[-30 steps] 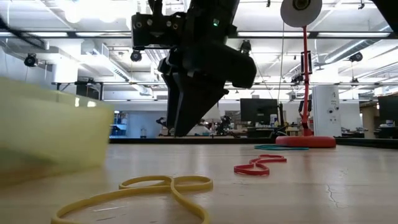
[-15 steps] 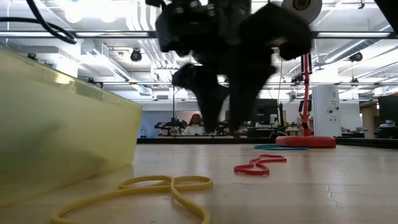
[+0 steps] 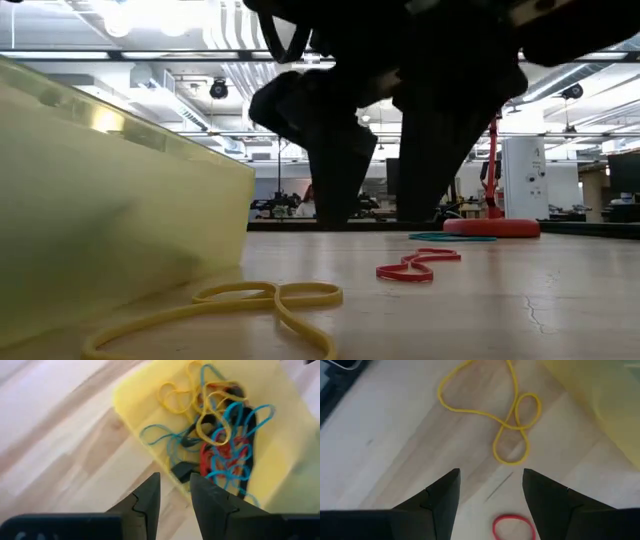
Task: Pick and place rubber bands into bin
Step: Put the yellow rubber band into the bin
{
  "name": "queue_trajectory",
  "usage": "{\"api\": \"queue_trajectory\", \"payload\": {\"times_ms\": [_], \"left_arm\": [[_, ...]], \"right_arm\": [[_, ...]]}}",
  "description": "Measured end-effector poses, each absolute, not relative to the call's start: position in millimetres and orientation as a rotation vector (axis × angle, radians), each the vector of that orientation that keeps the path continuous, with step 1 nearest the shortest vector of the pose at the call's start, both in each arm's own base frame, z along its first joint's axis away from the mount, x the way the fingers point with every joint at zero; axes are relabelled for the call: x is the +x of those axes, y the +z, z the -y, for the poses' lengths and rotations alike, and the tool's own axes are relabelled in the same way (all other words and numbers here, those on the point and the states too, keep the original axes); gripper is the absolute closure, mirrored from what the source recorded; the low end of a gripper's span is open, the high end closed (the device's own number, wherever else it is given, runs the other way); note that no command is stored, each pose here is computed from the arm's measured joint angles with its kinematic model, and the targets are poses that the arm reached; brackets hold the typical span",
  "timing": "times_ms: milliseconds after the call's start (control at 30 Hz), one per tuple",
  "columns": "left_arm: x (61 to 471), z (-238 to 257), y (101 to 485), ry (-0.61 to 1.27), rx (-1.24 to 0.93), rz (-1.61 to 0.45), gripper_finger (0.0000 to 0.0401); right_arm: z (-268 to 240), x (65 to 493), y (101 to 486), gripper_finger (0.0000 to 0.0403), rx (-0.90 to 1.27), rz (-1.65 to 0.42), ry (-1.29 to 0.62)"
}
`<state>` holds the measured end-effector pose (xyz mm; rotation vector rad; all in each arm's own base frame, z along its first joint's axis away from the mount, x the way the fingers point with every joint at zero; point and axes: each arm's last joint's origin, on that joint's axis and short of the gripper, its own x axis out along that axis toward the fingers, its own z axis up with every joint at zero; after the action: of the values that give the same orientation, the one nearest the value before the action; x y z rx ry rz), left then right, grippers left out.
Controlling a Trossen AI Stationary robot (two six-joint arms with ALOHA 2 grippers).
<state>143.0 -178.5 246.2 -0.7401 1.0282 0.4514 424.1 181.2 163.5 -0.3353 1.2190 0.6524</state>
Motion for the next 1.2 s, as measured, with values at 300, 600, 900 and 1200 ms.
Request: {"api": "queue_trajectory", "payload": {"times_ms": [300, 600, 900, 1200], "left_arm": [[141.5, 177.4, 273.3, 0.412, -0.728, -1.035, 0.0311], [145.0, 180.8, 293.9, 0.367, -0.766, -0.986, 0.0311], [146.2, 182.5, 303.4, 0.328, -0.766, -0.976, 0.0311], [145.9, 181.9, 307.5, 0.311, -0.759, -0.974, 0.0311]], "right_arm": [[-180.7, 428.8, 146.5, 0.0202, -0.301, -1.142, 0.537], [-184.1, 428.0, 132.3, 0.0215, -0.269, -1.090, 0.526], [-182.2, 419.3, 109.3, 0.0316, -0.189, -1.101, 0.477], [-187.2, 415.0, 100.4, 0.0391, -0.177, -1.126, 0.456]]}}
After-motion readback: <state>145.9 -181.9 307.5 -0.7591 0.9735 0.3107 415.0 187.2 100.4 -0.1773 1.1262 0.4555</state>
